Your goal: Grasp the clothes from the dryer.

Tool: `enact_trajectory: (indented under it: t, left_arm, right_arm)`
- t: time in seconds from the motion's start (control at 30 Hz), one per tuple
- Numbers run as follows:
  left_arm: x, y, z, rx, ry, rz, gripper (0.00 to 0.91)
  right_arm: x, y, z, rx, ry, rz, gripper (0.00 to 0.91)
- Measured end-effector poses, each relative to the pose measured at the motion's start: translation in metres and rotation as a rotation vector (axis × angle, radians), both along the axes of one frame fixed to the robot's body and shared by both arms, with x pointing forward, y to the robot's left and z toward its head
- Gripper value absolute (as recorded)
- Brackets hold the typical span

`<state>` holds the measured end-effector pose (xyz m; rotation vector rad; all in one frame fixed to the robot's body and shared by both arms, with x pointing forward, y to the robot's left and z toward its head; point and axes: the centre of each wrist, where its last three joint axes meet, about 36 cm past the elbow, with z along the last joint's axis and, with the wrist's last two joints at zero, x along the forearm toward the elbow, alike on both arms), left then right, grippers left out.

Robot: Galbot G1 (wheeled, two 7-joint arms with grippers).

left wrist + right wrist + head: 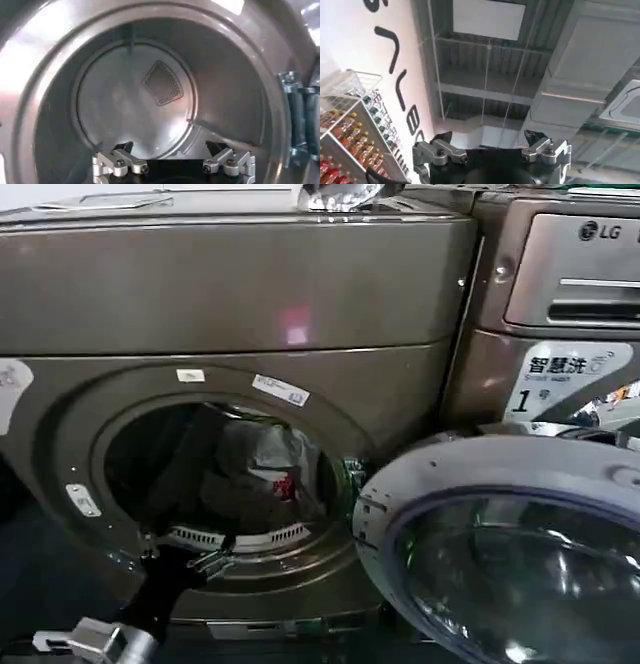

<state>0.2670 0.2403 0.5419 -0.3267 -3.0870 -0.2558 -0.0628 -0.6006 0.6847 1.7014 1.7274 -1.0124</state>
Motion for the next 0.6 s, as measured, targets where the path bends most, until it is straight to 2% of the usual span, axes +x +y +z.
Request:
enact_trajectory:
  t: [0.6]
  left_arm:
    - [0.010,0.000,-0.007,-0.012,0.008,-0.001,0.907]
  right_arm:
    - [0.005,0.008,0.000,-0.002,0.001,-0.001,0.907]
